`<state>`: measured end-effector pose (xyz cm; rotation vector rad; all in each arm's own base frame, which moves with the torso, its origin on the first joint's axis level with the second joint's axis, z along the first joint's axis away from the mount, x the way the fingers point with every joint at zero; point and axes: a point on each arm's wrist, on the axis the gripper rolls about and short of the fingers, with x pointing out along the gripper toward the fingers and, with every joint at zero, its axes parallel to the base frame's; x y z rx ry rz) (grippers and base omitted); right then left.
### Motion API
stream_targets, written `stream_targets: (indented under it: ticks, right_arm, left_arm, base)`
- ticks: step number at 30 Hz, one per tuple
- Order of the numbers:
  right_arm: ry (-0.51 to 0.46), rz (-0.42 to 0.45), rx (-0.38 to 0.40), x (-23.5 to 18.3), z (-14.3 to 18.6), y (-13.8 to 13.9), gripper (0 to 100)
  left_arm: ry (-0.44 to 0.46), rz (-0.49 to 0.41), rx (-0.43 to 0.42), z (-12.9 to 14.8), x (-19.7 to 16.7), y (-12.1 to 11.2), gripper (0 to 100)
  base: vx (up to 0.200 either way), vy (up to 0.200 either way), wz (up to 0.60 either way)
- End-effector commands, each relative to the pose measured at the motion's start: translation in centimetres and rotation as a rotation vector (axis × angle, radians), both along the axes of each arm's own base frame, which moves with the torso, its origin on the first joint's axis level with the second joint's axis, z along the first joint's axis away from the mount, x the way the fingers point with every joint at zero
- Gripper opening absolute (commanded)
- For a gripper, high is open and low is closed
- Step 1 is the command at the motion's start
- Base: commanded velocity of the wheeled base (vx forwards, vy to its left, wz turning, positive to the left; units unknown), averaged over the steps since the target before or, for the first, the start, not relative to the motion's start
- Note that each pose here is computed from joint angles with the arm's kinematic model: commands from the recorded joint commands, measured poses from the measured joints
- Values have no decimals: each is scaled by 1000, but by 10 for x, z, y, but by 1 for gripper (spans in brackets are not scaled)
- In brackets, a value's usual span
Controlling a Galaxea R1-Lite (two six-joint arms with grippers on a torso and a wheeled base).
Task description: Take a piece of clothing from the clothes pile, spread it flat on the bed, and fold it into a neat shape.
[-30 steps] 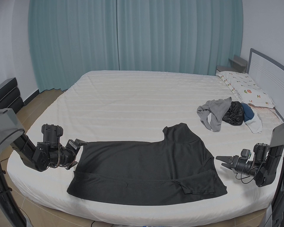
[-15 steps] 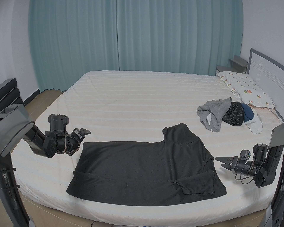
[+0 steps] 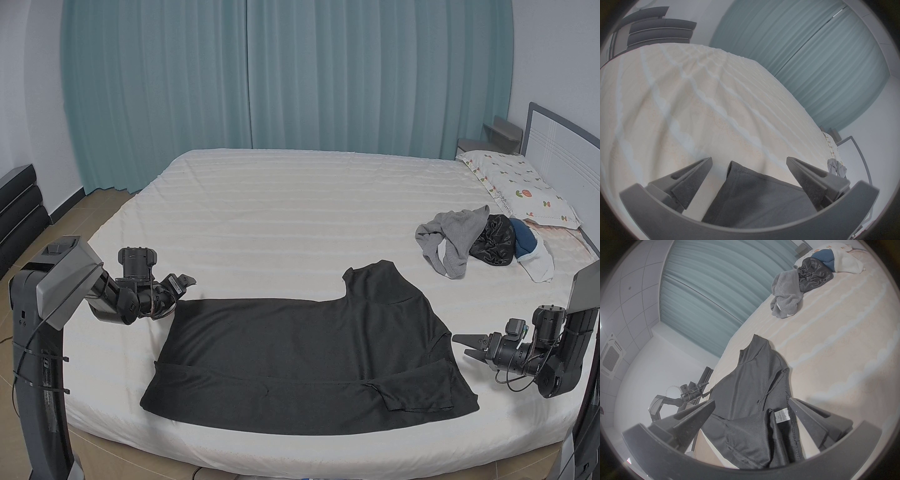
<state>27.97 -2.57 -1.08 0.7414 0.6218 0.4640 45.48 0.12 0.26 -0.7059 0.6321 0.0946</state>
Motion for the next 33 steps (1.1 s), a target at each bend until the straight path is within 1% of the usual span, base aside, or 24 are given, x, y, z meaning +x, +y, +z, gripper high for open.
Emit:
stream_targets:
  ticks: [1,6,7,11,14,18,19,21,22,23,26,29,31,32,33]
  right_arm:
    - [3,6,1,-1,0,2,100]
    - [5,11,0,0,-1,3,100]
    - [5,10,0,0,-1,3,100]
    - [-3,6,-2,1,0,3,100]
    - [-20,-8,-13,10,1,2,100]
    - [-19,-74,-67,30,0,7,100]
    - [-16,-111,-96,42,0,10,100]
    - [-24,-140,-122,57,3,14,100]
    - [-24,-140,-122,57,3,14,100]
    - [-34,-143,-135,74,11,20,100]
    - [-28,-111,-141,95,20,36,100]
    - [-20,-102,-157,116,26,52,100]
    - [-19,-100,-158,117,26,53,100]
    - [4,-91,-170,137,25,64,100]
    - [5,-86,-171,143,24,66,100]
  left_arm:
    - [29,0,-1,-21,5,1,100]
    - [35,-28,-15,-20,3,-9,100]
    - [33,-31,-15,-20,3,-10,0]
    - [32,-22,-9,-19,1,-10,0]
    - [25,-6,-17,-10,-2,-9,0]
    - [10,23,-15,0,-6,-4,0]
    - [-2,39,-9,5,-6,-3,0]
    - [-21,61,-7,9,-6,-2,0]
    - [-21,61,-7,9,-6,-2,0]
    - [-52,82,-7,13,-4,-3,0]
    - [-88,103,3,16,-3,-4,0]
    - [-90,107,5,15,-4,-4,0]
    - [-90,106,5,15,-4,-4,0]
    - [-85,107,5,14,-5,-3,0]
    - [-84,107,5,13,-5,-3,0]
  base:
    - [0,0,0]
    - [0,0,0]
    - [0,0,0]
    - [0,0,0]
    - [0,0,0]
    - [0,0,0]
    - [0,0,0]
    - [0,0,0]
    - [0,0,0]
    - [0,0,0]
    - [0,0,0]
    - [0,0,0]
    - [0,0,0]
    - [0,0,0]
    - [0,0,0]
